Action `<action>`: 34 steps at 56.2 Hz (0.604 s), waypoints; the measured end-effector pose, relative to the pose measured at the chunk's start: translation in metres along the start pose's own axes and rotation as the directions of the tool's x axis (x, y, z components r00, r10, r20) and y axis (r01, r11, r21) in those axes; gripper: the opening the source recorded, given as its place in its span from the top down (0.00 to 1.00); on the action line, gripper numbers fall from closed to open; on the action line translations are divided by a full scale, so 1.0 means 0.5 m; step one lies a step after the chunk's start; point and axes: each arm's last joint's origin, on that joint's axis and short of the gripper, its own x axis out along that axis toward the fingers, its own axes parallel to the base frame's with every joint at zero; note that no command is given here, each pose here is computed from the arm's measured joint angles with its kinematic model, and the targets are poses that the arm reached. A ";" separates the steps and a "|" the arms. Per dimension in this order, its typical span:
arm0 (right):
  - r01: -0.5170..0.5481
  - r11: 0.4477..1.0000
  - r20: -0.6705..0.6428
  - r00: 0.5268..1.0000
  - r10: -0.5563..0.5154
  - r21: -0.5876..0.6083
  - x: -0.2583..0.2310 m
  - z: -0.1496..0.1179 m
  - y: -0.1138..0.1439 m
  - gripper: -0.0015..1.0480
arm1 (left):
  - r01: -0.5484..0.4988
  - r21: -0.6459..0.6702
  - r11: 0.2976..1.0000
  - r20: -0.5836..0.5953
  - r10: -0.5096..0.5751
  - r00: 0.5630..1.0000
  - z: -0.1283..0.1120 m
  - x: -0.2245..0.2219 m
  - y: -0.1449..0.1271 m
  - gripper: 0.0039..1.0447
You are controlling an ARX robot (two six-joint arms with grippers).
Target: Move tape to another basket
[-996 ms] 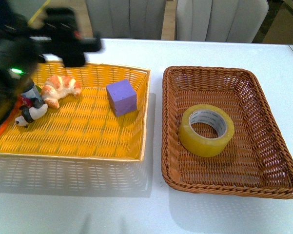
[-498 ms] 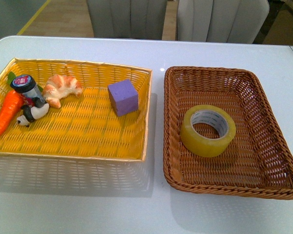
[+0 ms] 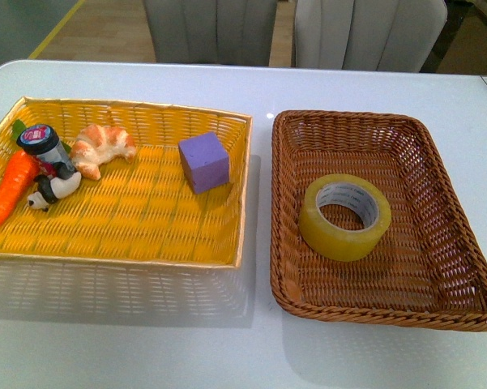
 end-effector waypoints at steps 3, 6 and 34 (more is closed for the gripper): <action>-0.001 1.000 0.000 1.000 0.001 0.000 0.000 0.000 0.000 0.09 | -0.009 -0.001 1.000 0.004 0.009 1.000 0.003 -0.005 0.003 0.99; -0.001 1.000 0.000 1.000 0.001 0.000 0.000 0.000 0.000 0.09 | -0.005 0.000 1.000 0.008 0.005 1.000 0.005 -0.009 0.003 0.99; -0.001 1.000 0.000 1.000 0.001 0.000 0.000 0.000 0.000 0.09 | -0.005 0.000 1.000 0.028 0.005 1.000 0.015 -0.046 0.003 0.99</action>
